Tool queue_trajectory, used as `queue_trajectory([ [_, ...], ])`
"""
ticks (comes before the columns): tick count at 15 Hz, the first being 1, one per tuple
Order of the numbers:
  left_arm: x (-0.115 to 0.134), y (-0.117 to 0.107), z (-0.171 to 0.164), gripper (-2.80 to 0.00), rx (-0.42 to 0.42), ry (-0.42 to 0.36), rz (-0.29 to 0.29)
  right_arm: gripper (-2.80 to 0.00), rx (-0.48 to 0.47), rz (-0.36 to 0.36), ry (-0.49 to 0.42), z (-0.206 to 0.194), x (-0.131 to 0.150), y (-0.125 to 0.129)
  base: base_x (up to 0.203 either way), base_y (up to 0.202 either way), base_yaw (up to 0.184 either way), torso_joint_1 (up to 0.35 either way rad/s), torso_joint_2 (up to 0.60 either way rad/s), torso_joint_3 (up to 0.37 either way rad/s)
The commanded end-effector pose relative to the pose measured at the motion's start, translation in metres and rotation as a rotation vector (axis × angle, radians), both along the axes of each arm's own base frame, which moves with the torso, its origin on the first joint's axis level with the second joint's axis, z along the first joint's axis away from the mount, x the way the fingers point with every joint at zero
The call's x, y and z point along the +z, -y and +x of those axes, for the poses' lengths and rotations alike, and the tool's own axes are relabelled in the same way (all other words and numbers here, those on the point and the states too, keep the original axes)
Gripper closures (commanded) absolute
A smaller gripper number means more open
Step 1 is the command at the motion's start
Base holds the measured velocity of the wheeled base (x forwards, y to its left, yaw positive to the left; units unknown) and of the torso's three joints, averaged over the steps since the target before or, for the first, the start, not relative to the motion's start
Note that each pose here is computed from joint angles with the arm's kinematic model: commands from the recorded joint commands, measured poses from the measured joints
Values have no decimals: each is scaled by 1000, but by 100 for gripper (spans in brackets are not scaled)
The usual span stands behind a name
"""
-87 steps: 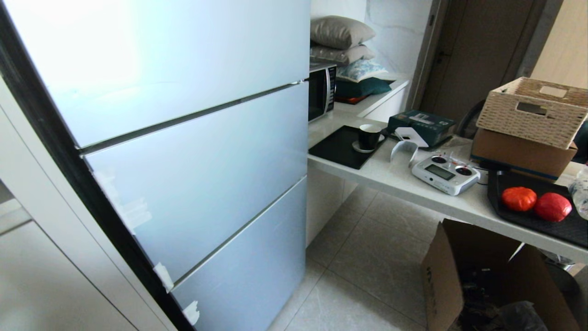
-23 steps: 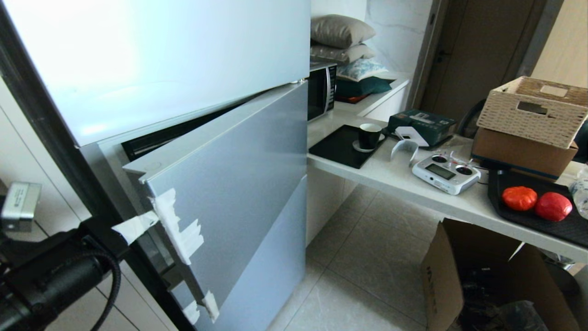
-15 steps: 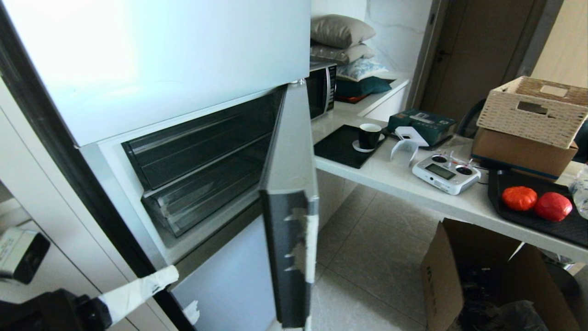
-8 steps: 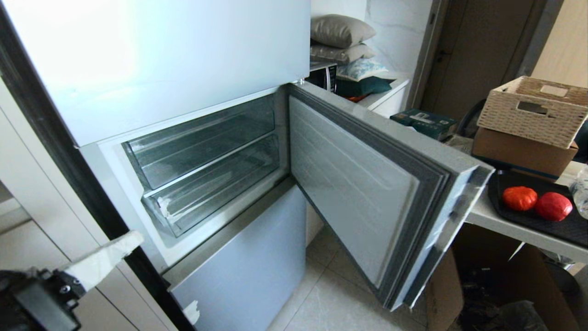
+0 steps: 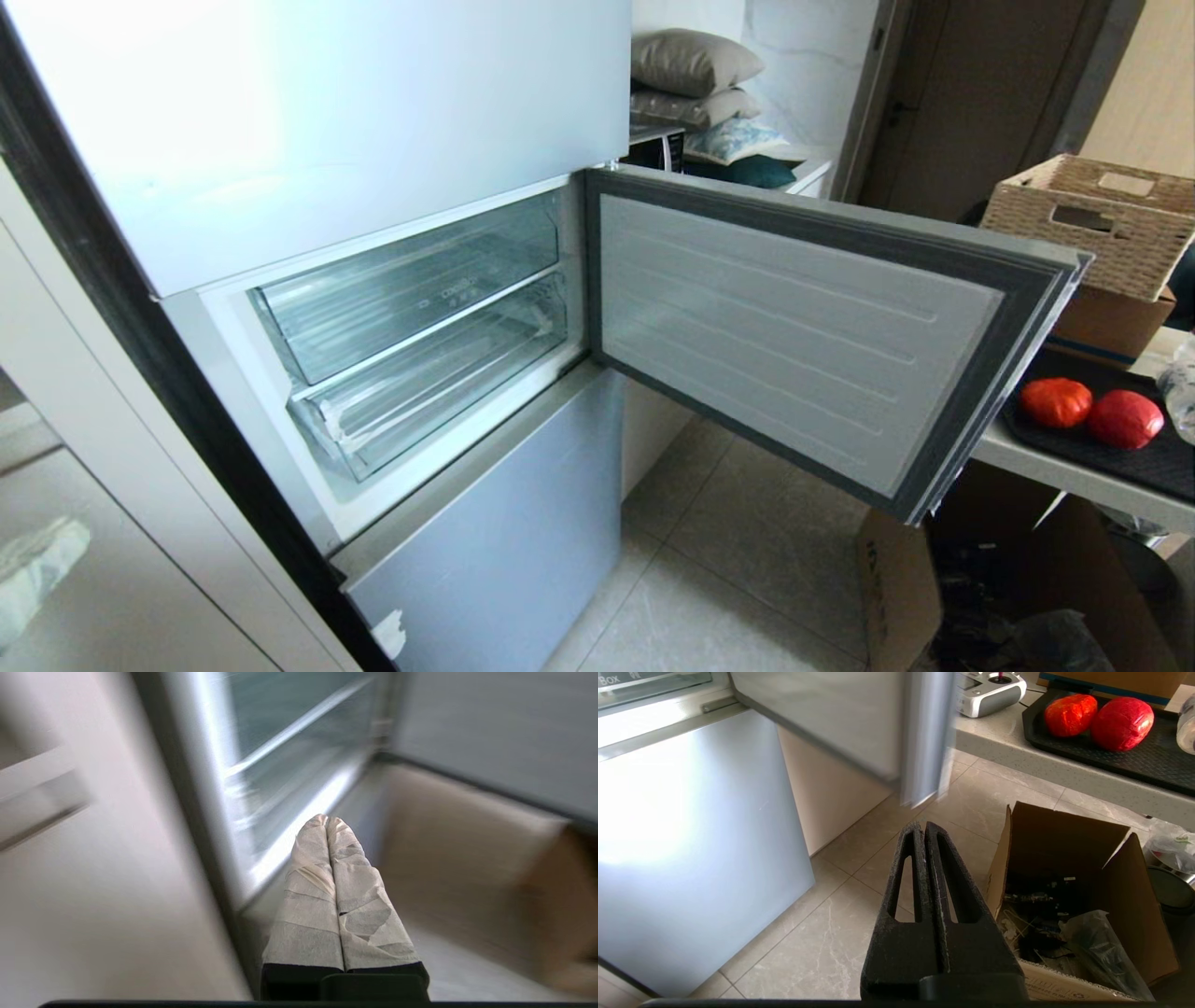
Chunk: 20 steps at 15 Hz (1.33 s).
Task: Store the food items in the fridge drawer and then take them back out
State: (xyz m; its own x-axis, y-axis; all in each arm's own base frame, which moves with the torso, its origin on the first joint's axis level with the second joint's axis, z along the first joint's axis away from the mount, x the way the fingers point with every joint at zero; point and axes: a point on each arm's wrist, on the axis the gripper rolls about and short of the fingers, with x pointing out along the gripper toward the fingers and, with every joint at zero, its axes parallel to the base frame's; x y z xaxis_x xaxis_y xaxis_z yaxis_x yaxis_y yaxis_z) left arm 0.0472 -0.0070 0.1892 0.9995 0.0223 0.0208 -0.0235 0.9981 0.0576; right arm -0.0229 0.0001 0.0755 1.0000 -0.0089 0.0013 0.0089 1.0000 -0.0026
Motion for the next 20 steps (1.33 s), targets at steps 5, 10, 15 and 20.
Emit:
queue_trajectory([
  [5, -51, -14, -35, 0, 352, 8, 29, 0, 0, 0, -1, 0, 0, 0, 0, 0, 0, 0, 0, 0],
  [10, -99, -9, -46, 0, 130, -188, 0, 0, 0, -11, -1, 0, 0, 0, 0, 0, 0, 0, 0, 0],
  [15, -111, -6, -58, 0, -66, -262, 81, 0, -17, 27, 94, -8, 27, 0, 0, 0, 0, 0, 0, 0],
  [20, -114, -6, -70, 0, -53, -25, 75, 0, -35, 198, -62, 24, 89, 1, 0, 0, 0, 0, 0, 0],
])
